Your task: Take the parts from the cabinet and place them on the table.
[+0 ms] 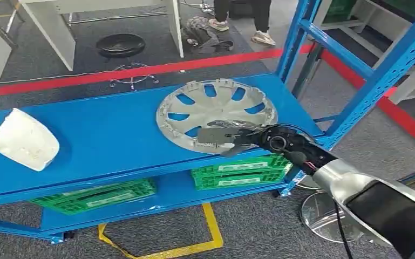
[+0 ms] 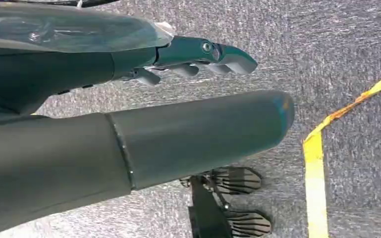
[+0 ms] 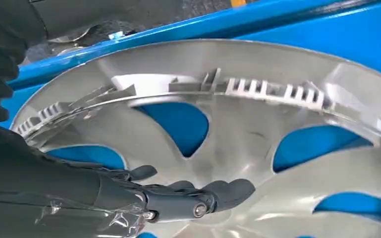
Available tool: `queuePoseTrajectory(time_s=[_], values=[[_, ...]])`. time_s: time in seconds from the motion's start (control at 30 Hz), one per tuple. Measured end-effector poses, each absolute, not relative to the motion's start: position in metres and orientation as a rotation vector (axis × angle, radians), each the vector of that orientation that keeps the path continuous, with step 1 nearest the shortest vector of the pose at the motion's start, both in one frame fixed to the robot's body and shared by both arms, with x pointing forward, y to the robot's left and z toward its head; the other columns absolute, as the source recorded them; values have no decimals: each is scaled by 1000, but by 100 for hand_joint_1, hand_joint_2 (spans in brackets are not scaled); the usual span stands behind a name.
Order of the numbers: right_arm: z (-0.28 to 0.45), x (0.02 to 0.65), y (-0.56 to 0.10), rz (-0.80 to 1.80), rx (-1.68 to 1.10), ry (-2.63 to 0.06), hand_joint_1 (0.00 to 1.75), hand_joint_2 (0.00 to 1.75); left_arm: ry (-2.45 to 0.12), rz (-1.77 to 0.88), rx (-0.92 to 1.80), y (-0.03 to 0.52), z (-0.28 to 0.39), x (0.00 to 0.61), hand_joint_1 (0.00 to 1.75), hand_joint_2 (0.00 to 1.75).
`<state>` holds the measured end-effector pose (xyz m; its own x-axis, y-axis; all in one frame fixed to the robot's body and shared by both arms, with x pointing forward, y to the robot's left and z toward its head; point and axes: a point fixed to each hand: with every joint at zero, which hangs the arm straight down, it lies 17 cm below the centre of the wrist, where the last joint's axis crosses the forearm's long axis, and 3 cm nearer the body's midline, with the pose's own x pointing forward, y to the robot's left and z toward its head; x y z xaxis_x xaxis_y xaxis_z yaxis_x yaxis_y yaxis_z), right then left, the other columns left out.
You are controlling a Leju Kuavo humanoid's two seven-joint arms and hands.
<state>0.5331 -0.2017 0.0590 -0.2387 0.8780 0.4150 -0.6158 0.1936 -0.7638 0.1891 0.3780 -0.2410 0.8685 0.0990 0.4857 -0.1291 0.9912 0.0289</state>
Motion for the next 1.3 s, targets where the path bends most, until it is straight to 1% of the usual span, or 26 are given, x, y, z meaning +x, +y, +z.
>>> queuePoseTrajectory(time_s=[0.67, 1.3], values=[[38, 528, -194, 1455, -274, -1078, 0, 175, -506, 108, 58, 376, -239, 197, 0, 0], [25, 514, -148, 1546, -290, -1083, 0, 175, -517, 91, 51, 371, -237, 206, 0, 0]])
